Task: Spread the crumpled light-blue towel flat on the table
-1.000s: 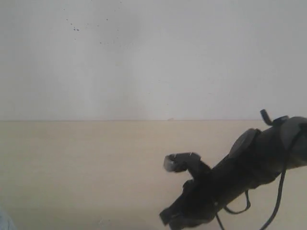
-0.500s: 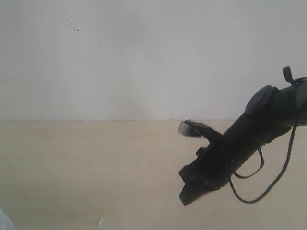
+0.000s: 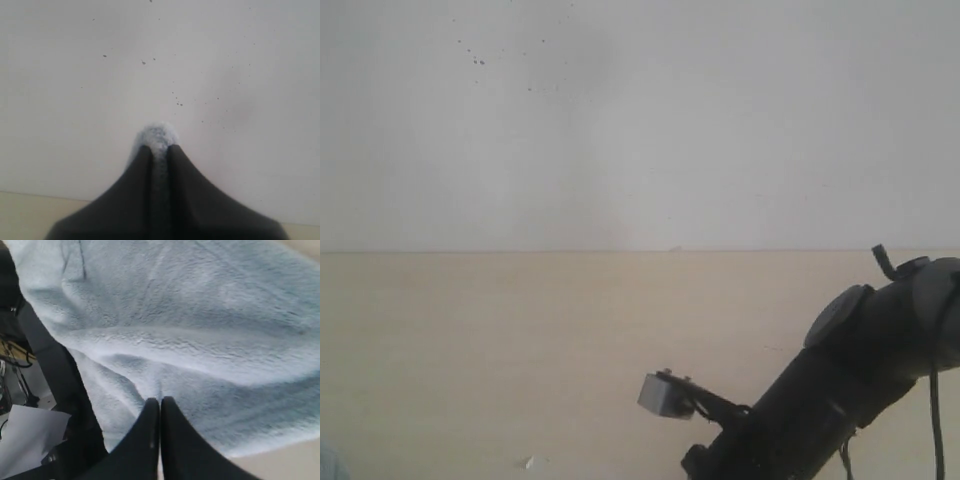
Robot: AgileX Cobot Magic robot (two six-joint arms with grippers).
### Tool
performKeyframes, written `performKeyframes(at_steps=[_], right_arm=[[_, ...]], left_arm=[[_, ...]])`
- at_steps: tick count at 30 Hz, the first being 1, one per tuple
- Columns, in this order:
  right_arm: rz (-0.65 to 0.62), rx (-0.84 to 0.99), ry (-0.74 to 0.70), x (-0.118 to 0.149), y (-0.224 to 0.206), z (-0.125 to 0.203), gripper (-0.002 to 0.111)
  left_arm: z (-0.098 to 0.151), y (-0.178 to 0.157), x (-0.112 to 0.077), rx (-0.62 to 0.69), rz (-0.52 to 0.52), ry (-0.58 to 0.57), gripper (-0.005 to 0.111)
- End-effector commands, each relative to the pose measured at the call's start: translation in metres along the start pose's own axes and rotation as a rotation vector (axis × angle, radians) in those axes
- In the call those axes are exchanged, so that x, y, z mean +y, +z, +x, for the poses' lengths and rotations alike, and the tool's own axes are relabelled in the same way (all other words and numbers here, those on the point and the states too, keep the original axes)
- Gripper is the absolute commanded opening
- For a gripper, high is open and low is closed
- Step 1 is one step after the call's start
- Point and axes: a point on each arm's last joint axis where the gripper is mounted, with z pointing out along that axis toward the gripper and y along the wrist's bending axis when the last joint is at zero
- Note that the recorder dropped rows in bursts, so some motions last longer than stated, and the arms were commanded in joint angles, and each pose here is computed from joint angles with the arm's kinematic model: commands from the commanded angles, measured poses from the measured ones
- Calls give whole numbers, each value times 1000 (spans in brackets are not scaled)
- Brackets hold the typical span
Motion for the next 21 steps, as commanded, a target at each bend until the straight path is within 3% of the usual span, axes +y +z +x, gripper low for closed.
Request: performKeyframes(at_steps=[1, 10, 21], right_arm=[[-49, 19, -103, 26, 22, -5, 0], [55, 39, -219, 52, 63, -10, 0], [84, 101, -253, 50, 67, -26, 0]], left_arm=[[1, -1, 0, -3, 10, 13, 4], [1, -1, 0, -3, 10, 13, 4], [1, -1, 0, -3, 10, 13, 4]])
